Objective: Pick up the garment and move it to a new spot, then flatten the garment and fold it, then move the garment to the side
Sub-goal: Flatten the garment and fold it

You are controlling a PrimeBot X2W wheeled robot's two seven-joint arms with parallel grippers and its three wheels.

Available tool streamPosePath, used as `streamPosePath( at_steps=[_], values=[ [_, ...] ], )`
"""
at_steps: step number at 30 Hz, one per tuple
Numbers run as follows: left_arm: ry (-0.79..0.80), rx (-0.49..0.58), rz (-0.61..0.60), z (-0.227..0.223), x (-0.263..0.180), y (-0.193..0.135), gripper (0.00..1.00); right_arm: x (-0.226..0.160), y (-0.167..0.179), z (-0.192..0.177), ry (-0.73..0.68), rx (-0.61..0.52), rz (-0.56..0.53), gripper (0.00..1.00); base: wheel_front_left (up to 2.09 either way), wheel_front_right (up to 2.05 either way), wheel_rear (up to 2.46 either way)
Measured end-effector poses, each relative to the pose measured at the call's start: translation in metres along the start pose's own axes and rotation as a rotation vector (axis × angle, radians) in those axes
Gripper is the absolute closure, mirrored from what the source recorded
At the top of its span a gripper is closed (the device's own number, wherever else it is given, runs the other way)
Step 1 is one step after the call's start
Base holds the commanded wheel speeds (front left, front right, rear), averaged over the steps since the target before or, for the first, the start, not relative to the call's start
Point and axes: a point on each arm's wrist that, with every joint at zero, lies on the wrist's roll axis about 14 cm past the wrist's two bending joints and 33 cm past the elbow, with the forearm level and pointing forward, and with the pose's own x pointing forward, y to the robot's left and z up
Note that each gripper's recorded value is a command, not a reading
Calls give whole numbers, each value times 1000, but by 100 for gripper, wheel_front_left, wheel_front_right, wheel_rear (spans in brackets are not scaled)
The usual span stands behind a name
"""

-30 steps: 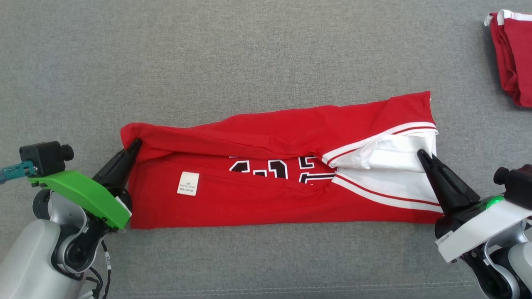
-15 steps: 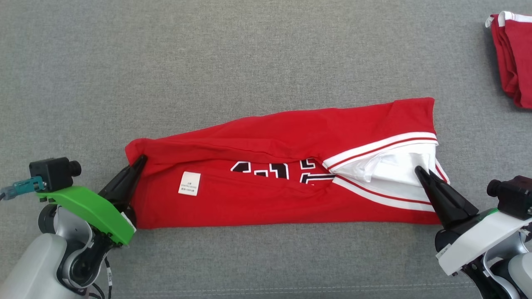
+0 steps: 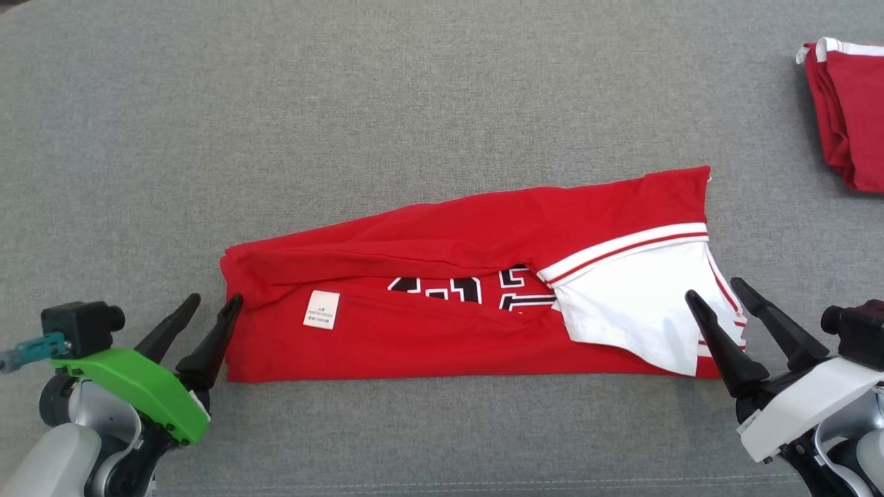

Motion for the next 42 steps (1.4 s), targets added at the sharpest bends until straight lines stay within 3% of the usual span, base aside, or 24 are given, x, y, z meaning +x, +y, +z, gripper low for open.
streamPosePath(
  at_steps=[8, 19, 42],
  values=[
    [-115, 92, 49, 20, -17, 10, 0, -12, -22, 11, -49, 32, -88, 0, 0, 0, 0],
    [-369, 219, 129, 64, -43, 1, 0, -21, -54, -6, 21, 80, -191, 0, 0, 0, 0],
    [-479, 215, 204, 67, -88, -8, 0, 38, -53, -52, 352, 69, -115, 0, 0, 0, 0]
  ],
)
